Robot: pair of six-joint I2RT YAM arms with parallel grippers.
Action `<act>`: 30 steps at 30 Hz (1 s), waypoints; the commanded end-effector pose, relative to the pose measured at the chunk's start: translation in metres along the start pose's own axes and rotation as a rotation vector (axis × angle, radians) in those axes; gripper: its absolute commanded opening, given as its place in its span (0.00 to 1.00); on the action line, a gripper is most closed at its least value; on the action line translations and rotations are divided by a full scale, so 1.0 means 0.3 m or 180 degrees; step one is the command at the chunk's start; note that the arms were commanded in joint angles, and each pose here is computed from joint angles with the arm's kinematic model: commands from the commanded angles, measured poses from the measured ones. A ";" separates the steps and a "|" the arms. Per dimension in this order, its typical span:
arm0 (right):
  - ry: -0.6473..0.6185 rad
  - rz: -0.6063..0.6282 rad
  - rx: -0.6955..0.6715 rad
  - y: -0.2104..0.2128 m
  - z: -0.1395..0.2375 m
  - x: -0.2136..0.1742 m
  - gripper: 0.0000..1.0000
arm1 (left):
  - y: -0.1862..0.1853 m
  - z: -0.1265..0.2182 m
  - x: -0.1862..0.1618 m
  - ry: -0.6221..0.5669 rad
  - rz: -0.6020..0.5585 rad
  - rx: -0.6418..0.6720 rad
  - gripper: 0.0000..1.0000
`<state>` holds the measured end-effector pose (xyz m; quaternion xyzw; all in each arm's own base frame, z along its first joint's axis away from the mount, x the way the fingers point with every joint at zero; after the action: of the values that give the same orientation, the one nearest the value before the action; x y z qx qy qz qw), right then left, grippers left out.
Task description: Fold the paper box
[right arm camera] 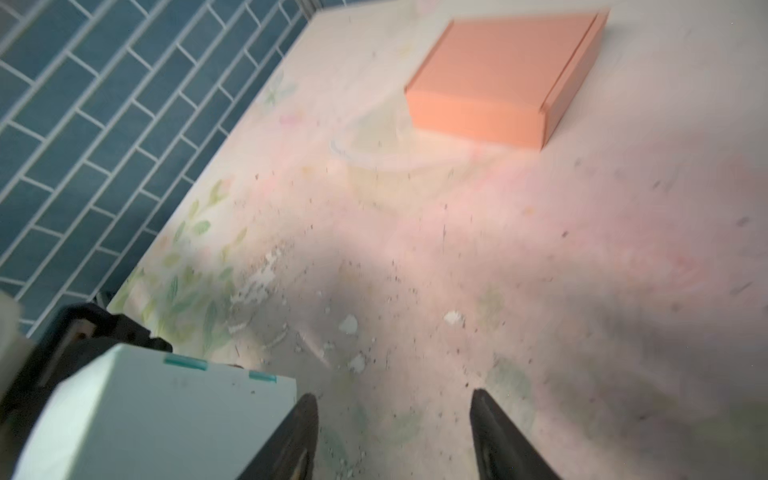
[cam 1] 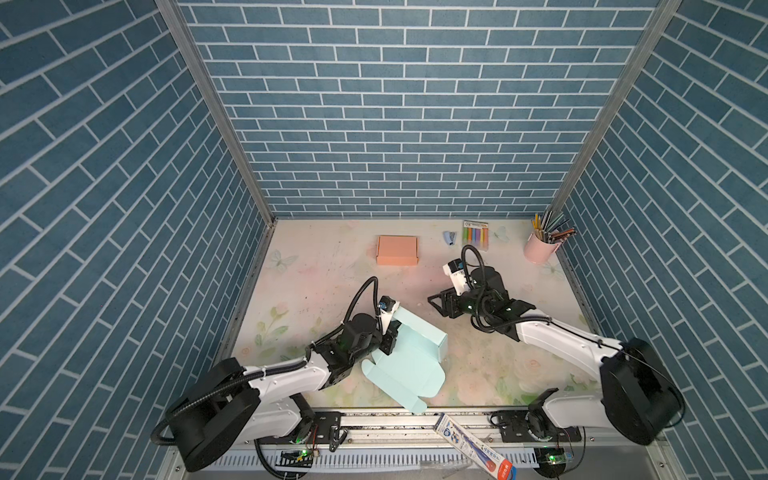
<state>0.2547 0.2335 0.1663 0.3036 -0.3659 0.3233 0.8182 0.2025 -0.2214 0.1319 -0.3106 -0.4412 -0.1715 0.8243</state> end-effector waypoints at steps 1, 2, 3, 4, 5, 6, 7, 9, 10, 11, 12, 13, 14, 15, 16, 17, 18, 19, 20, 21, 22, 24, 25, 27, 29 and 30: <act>-0.0049 -0.0016 0.0474 0.059 -0.034 -0.010 0.59 | -0.015 -0.019 0.001 -0.0091 -0.0199 -0.0076 0.00; 0.0003 -0.0003 0.0524 0.070 -0.049 -0.025 0.59 | -0.011 -0.025 -0.005 -0.0076 -0.0211 -0.0071 0.00; 0.0073 0.0016 0.0571 0.084 -0.064 -0.042 0.58 | -0.010 -0.031 -0.012 -0.0062 -0.0219 -0.0075 0.00; 0.0096 0.0051 0.0612 0.100 -0.071 -0.051 0.58 | -0.008 -0.039 -0.017 -0.0049 -0.0229 -0.0067 0.00; 0.0100 0.0074 0.0658 0.116 -0.075 -0.060 0.57 | -0.005 -0.046 -0.020 -0.0038 -0.0240 -0.0052 0.00; 0.0111 0.0081 0.0713 0.131 -0.080 -0.069 0.58 | -0.002 -0.055 -0.024 -0.0028 -0.0254 -0.0033 0.00; 0.0131 0.0087 0.0788 0.147 -0.085 -0.078 0.57 | 0.001 -0.064 -0.031 -0.0005 -0.0270 -0.0022 0.00; 0.0178 0.0062 0.0900 0.170 -0.094 -0.100 0.57 | 0.006 -0.081 -0.038 0.0014 -0.0282 0.0007 0.00; 0.0190 0.0033 0.0934 0.174 -0.097 -0.114 0.56 | 0.011 -0.089 -0.040 0.0010 -0.0286 0.0035 0.00; 0.0208 -0.0007 0.0963 0.177 -0.100 -0.128 0.56 | 0.014 -0.095 -0.045 0.0016 -0.0293 0.0054 0.00; 0.0238 -0.0044 0.0994 0.177 -0.103 -0.146 0.56 | 0.017 -0.102 -0.046 0.0012 -0.0293 0.0071 0.00; 0.0274 -0.0079 0.0992 0.174 -0.106 -0.164 0.55 | 0.020 -0.109 -0.047 0.0010 -0.0291 0.0086 0.00; 0.0308 -0.0101 0.0991 0.173 -0.109 -0.180 0.54 | 0.019 -0.114 -0.049 0.0016 -0.0288 0.0077 0.00; 0.0328 -0.0134 0.0987 0.170 -0.111 -0.193 0.54 | 0.018 -0.120 -0.048 0.0013 -0.0288 0.0071 0.00; 0.0338 -0.0158 0.0989 0.168 -0.112 -0.207 0.54 | 0.015 -0.125 -0.048 0.0014 -0.0291 0.0048 0.00; 0.0347 -0.0182 0.0996 0.168 -0.113 -0.217 0.54 | 0.013 -0.131 -0.051 0.0028 -0.0293 0.0038 0.00; 0.0358 -0.0203 0.0982 0.165 -0.116 -0.224 0.53 | 0.013 -0.135 -0.051 0.0031 -0.0296 0.0036 0.00; 0.0361 -0.0208 0.0963 0.162 -0.117 -0.228 0.52 | 0.013 -0.138 -0.055 0.0038 -0.0299 0.0033 0.00; 0.0360 -0.0207 0.0940 0.160 -0.117 -0.228 0.52 | 0.015 -0.141 -0.057 0.0041 -0.0296 0.0033 0.01; 0.0337 -0.0191 0.0897 0.156 -0.116 -0.222 0.52 | 0.016 -0.143 -0.059 0.0046 -0.0293 0.0030 0.02; 0.0321 -0.0174 0.0855 0.153 -0.112 -0.216 0.52 | 0.016 -0.146 -0.063 0.0060 -0.0296 0.0031 0.03; 0.0304 -0.0142 0.0763 0.146 -0.107 -0.204 0.52 | 0.019 -0.148 -0.072 0.0088 -0.0299 0.0039 0.05; 0.0300 -0.0118 0.0716 0.143 -0.105 -0.199 0.51 | 0.021 -0.147 -0.076 0.0099 -0.0296 0.0036 0.06; 0.0311 -0.0103 0.0630 0.134 -0.103 -0.197 0.51 | 0.020 -0.144 -0.079 0.0102 -0.0296 0.0029 0.07; 0.0322 -0.0102 0.0565 0.126 -0.102 -0.200 0.51 | 0.017 -0.136 -0.077 0.0089 -0.0302 0.0018 0.08; 0.0325 -0.0103 0.0550 0.124 -0.101 -0.202 0.51 | 0.016 -0.132 -0.075 0.0079 -0.0301 0.0017 0.09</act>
<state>0.2120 0.2577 0.1060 0.3644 -0.2906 0.3461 0.8142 0.2110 -0.2370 0.0792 -0.2701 -0.4190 -0.2209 0.8383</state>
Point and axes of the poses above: each gripper's point midway between its finger pads, its own z axis back along the fingers, its own y axis along the line the jaws close on, x = y × z, the point moved 6 cm from there along z, back along the fingers, and after that the axes turned 14 degrees about z, right-handed, at the moved point
